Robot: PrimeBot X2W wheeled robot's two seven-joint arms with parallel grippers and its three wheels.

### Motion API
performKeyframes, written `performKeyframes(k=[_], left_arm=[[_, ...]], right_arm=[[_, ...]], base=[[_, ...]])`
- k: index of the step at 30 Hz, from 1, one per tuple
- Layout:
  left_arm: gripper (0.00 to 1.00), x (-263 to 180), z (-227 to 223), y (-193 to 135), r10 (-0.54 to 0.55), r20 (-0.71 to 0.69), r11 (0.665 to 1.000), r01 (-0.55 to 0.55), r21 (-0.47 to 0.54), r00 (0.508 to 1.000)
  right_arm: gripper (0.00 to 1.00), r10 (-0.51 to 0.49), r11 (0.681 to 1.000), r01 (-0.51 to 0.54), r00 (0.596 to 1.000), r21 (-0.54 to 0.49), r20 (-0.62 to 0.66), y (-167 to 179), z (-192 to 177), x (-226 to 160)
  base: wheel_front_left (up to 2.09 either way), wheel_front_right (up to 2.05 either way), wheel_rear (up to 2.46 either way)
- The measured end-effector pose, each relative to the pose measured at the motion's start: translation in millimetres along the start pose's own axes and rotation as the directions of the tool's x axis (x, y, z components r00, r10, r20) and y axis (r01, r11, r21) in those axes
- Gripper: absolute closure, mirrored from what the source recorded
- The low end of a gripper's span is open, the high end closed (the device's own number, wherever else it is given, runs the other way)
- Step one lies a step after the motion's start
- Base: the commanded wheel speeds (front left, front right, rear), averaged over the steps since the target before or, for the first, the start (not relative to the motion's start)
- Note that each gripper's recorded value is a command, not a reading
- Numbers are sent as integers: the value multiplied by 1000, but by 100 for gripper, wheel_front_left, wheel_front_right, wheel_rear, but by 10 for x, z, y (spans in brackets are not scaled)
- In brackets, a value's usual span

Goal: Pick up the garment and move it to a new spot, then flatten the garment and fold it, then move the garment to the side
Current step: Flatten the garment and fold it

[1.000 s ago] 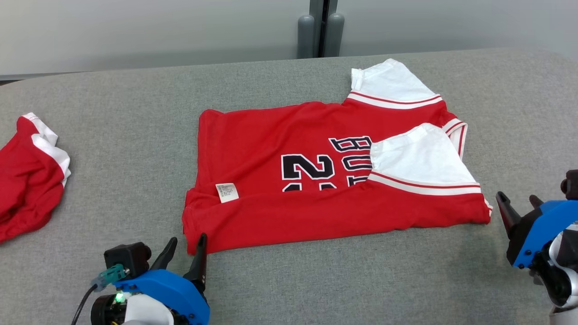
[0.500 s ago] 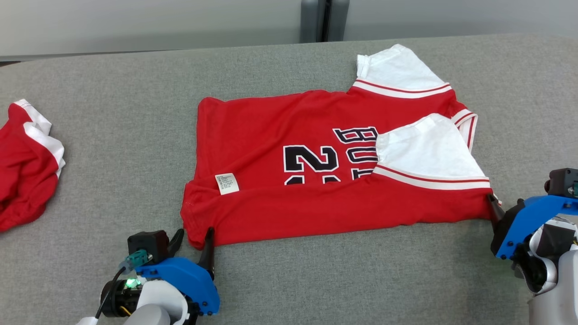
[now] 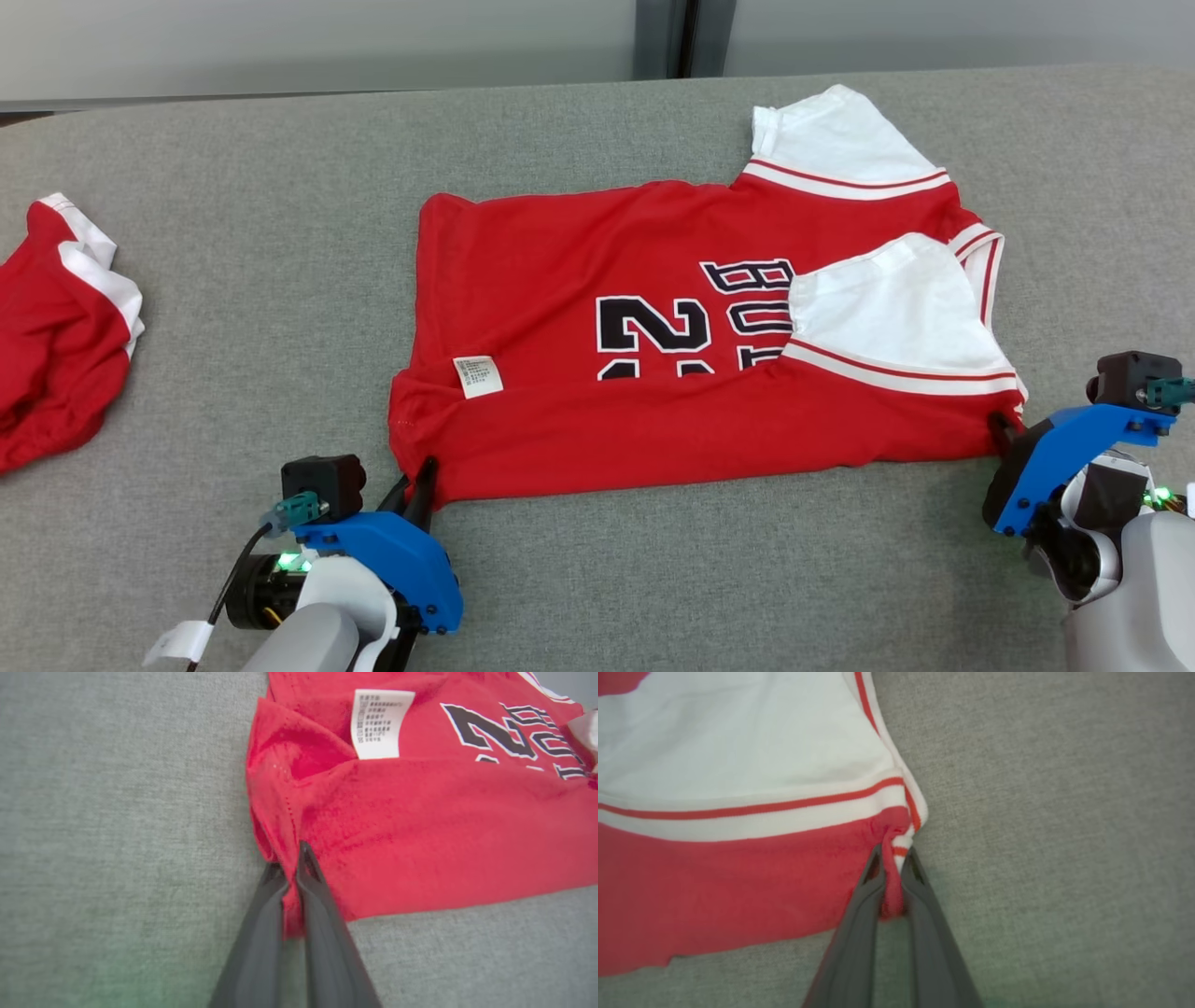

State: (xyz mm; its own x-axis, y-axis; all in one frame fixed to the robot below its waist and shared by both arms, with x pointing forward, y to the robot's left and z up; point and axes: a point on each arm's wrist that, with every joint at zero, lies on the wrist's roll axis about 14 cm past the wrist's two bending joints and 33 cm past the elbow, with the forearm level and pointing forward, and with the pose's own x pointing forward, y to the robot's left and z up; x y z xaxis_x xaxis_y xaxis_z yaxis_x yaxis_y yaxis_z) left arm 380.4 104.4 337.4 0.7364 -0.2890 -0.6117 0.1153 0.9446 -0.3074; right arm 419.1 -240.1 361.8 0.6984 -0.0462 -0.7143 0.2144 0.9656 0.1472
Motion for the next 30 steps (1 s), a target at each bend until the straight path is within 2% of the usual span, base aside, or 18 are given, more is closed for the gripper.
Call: performKeyframes(k=[11, 18, 23, 24, 25, 26, 27, 28, 30], left_arm=[[100, -244, 41, 92, -15, 36, 999, 13, 32, 999], [100, -466, -79, 144, 1, 8, 999, -1, 38, 1000], [100, -588, -257, 77, -10, -47, 1000, 10, 2, 999], [100, -606, -284, 67, -10, -55, 1000, 10, -9, 998], [100, -619, -306, 54, -11, -62, 1000, 11, -13, 998], [77, -627, -320, 43, -13, -67, 1000, 12, -15, 998], [30, -635, -335, 26, -17, -76, 1000, 16, -24, 997], [0, -640, -344, 5, -24, -80, 999, 21, -29, 997], [0, -641, -343, -24, -29, -84, 999, 27, -27, 996]], right_arm=[[100, 43, 998, -48, 991, 37, 127, 10, 157, -392], [100, 31, 998, -36, 995, 60, 93, -152, -56, -720], [100, 16, 996, -21, 998, 88, 57, -261, -220, -826], [54, 13, 996, -18, 999, 89, 53, -273, -242, -831], [0, 10, 996, -15, 999, 90, 49, -283, -257, -832], [0, 7, 996, -10, 999, 89, 44, -293, -273, -830], [0, 5, 996, -8, 999, 90, 41, -300, -285, -827], [0, 0, 996, -4, 999, 87, 45, -308, -281, -827], [0, -2, 998, -2, 998, 70, 56, -293, -240, -820]], base=[[0, 0, 0], [0, 0, 0], [0, 0, 0], [0, 0, 0], [0, 0, 0], [0, 0, 0], [0, 0, 0], [0, 0, 0], [0, 0, 0]])
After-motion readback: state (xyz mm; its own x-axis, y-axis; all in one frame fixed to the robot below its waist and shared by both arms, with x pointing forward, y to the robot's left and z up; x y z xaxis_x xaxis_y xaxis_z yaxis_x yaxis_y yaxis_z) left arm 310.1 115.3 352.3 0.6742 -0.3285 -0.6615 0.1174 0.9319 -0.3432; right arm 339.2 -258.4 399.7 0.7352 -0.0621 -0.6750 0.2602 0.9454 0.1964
